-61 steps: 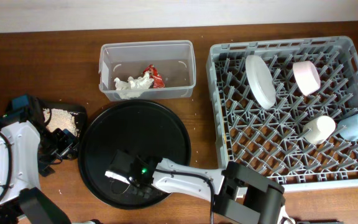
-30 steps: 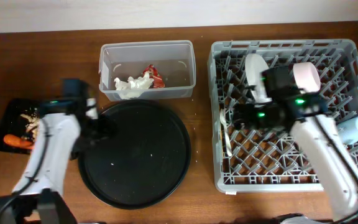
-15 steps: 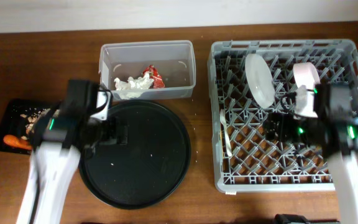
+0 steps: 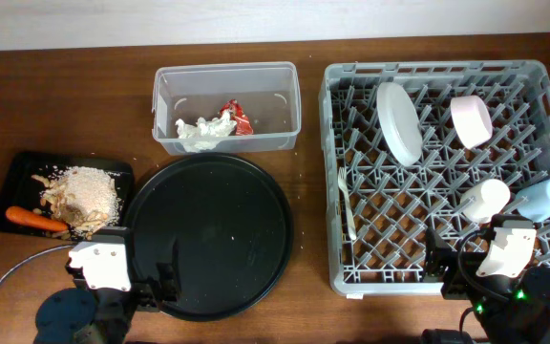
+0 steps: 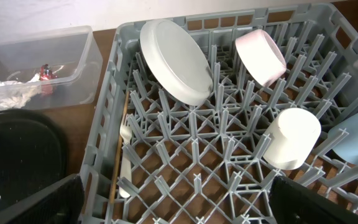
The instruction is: Sort waste into correct bins and load items into the dishwasher rack
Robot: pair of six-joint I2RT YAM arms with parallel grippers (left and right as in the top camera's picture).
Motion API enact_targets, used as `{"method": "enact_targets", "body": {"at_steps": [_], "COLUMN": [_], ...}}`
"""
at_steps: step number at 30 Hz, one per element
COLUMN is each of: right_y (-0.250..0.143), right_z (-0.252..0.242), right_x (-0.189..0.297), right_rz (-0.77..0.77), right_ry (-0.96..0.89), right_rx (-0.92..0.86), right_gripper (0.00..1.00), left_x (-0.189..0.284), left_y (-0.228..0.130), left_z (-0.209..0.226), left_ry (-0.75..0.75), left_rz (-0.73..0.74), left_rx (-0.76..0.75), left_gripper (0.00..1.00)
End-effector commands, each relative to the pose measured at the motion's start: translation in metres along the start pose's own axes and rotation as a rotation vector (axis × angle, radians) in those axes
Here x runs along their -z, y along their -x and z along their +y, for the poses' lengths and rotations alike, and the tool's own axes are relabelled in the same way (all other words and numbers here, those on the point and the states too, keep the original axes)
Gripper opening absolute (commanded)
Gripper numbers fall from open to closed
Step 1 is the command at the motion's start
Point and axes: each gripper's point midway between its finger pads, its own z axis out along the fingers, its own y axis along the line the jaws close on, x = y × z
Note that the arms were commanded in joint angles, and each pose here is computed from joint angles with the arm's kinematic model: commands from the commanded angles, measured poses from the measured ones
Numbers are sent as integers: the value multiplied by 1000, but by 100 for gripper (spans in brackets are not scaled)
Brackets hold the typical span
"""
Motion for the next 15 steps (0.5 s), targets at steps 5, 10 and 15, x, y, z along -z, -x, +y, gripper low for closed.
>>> {"method": "enact_targets", "body": {"at_steps": [5,10,15], "right_y": [-1,-5,6], "right_z": [-7,7,13], "right_x": [6,-13,-52], "right_rz": [-32,-337,-567], "right_ry": [-40,60,109], "right_rx": [-5,51,74], "right_gripper": [98,98,98], "left_x": [-1,-1,-1], "left_y": [-2,-2,-2], "left_z": [0,0,0], "left_ry": [-4,-4,-4], "left_rz": [4,4,4], "left_rx": [11,11,11], "left_gripper": [99,99,99]}}
